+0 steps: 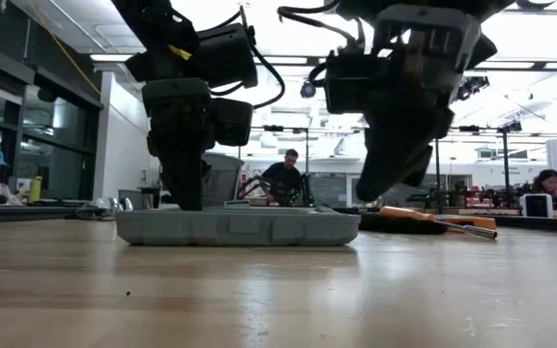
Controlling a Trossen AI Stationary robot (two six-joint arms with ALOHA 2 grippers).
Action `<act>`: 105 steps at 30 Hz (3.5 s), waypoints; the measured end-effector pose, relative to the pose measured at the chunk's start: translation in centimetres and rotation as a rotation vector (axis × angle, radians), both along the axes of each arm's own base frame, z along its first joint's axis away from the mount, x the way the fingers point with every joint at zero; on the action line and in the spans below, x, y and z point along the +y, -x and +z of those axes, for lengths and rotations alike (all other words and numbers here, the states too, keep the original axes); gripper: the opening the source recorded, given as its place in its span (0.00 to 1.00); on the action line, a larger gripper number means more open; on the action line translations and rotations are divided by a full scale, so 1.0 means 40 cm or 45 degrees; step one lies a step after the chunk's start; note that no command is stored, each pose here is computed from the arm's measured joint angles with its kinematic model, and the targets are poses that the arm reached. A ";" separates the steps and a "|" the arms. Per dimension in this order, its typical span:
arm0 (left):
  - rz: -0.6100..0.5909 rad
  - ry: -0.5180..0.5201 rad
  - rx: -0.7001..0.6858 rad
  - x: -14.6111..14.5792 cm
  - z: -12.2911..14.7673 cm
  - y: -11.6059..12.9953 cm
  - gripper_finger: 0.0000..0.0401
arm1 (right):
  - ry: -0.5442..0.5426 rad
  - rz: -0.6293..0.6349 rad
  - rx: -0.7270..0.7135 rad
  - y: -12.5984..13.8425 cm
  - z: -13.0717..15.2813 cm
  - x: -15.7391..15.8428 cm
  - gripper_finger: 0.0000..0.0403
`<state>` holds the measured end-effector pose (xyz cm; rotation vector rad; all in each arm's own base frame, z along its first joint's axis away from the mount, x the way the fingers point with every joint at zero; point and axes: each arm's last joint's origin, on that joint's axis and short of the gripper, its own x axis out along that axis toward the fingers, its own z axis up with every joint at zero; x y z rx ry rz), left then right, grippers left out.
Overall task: Prefit tool cases
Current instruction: Remove the yellow hammer from the gray toolbox
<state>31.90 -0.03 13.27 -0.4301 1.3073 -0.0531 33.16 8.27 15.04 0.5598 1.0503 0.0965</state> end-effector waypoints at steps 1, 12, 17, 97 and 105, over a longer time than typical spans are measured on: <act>0.010 0.002 -0.002 0.000 0.000 -0.001 0.52 | -0.004 0.005 0.003 -0.001 -0.004 0.003 0.00; 0.051 -0.006 0.000 0.001 -0.006 -0.006 0.52 | 0.043 -0.077 0.032 -0.039 -0.083 -0.061 0.00; 0.093 -0.031 0.009 -0.003 -0.014 -0.011 0.52 | 0.075 -0.187 0.019 -0.050 -0.087 -0.115 0.00; 0.409 -0.035 -0.060 0.027 0.103 0.026 0.51 | 0.042 -0.442 -0.114 -0.077 -0.069 -0.132 0.00; 0.447 -0.240 -0.011 0.040 0.153 0.082 0.51 | 0.037 -0.443 -0.129 -0.079 -0.067 -0.132 0.00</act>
